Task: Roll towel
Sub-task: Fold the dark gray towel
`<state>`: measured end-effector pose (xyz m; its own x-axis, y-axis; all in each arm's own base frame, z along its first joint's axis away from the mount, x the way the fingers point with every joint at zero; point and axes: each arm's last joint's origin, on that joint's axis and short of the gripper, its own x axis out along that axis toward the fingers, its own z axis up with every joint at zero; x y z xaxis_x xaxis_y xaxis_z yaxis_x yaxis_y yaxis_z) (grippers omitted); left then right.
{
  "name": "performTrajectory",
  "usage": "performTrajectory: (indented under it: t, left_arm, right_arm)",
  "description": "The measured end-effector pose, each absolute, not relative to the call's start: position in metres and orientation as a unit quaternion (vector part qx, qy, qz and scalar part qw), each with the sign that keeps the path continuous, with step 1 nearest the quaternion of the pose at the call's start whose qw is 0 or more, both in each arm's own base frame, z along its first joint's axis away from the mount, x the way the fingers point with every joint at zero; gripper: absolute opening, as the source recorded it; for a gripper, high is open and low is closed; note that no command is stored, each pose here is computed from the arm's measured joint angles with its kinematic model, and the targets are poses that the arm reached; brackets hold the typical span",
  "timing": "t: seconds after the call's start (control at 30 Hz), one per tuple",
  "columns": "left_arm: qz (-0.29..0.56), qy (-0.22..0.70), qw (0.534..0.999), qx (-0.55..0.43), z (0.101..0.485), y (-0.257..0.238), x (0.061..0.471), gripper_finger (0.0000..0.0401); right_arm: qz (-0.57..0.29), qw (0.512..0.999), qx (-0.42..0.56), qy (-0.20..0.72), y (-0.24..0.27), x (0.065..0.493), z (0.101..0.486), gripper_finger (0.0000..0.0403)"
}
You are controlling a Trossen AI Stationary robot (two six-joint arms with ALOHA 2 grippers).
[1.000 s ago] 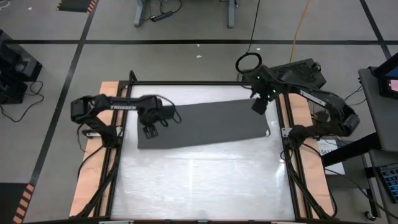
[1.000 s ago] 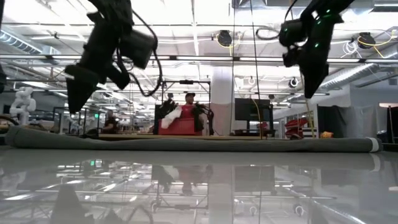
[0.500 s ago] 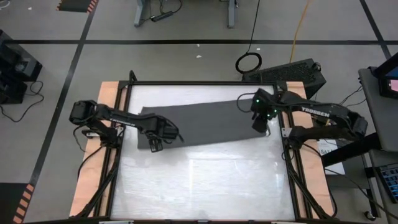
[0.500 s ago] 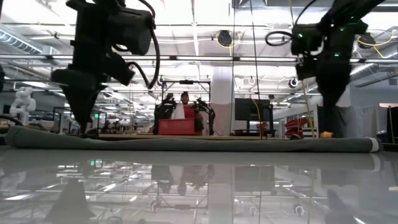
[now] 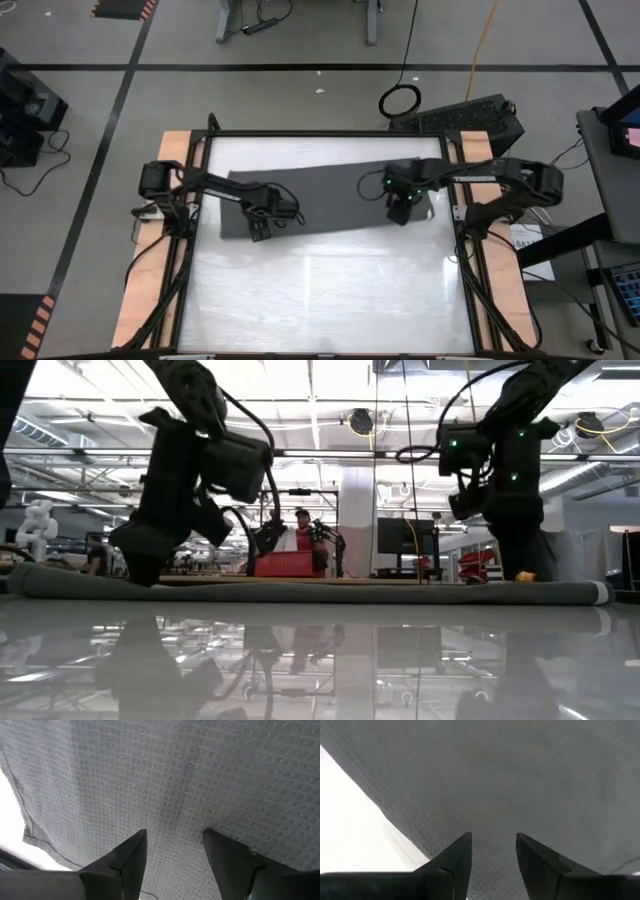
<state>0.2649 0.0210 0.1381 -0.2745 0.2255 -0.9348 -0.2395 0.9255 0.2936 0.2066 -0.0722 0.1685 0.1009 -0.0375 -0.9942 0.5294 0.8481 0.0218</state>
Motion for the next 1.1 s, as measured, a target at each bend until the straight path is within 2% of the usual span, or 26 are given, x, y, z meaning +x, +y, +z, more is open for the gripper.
performTrajectory:
  t: [0.27, 0.53, 0.73, 0.97, 1.1]
  left_arm:
    - [0.15, 0.794, 0.585, 0.072, 0.132, 0.022, 0.265, 0.0205]
    - [0.138, 0.785, 0.579, 0.175, 0.131, 0.042, 0.269, 0.0205]
    - [0.166, 0.755, 0.595, 0.221, 0.13, 0.07, 0.277, 0.0205]
    - [0.21, 0.715, 0.617, 0.254, 0.132, 0.095, 0.287, 0.0205]
    - [0.26, 0.694, 0.619, 0.26, 0.147, 0.097, 0.297, 0.0205]
  right_arm:
    - [-0.164, 0.66, 0.201, 0.705, -0.045, 0.217, 0.143, 0.0143]
    - [-0.09, 0.648, 0.218, 0.724, 0.015, 0.222, 0.143, 0.0143]
    - [-0.017, 0.692, 0.255, 0.676, 0.064, 0.235, 0.144, 0.0144]
    - [0.087, 0.779, 0.285, 0.552, 0.106, 0.258, 0.158, 0.0144]
    - [0.103, 0.787, 0.262, 0.549, 0.114, 0.261, 0.172, 0.0144]
